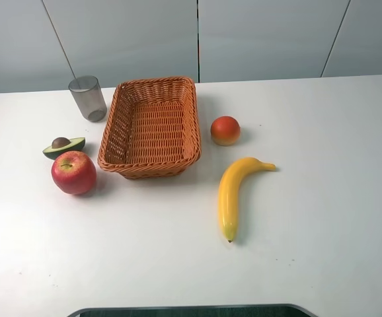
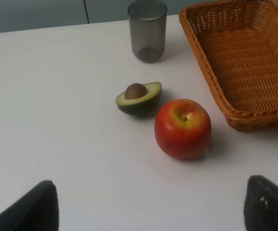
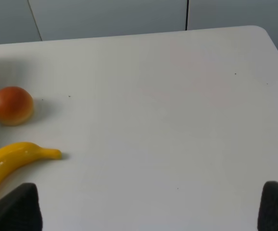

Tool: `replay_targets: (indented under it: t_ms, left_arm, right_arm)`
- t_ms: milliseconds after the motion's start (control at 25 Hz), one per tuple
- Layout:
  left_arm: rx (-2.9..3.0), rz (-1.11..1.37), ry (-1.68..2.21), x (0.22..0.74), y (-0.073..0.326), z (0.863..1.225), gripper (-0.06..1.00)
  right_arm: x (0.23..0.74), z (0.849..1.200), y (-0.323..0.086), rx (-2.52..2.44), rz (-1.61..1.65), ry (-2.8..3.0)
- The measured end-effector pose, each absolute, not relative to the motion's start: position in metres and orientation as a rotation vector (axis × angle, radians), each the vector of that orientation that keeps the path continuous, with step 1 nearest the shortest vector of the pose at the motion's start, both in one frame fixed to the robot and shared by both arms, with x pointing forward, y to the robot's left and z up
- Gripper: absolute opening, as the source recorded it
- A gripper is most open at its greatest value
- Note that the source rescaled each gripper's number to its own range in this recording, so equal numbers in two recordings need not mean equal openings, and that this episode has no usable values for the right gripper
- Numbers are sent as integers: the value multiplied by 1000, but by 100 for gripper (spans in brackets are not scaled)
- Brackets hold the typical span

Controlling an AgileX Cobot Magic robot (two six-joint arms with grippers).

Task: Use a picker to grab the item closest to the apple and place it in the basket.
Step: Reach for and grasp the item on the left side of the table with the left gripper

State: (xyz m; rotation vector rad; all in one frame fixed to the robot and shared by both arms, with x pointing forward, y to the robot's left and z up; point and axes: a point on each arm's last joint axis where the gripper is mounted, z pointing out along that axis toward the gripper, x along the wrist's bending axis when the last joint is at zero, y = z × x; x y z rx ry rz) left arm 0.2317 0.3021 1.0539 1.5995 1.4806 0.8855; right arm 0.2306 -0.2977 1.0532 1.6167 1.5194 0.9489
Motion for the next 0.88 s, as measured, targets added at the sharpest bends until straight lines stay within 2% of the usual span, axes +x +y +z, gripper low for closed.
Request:
replay_targets:
  t_ms: [880]
  left_arm:
    - [1600,885,1481,232,302,1054,99]
  right_arm:
    - [231,1053,-298,1617,949,1519]
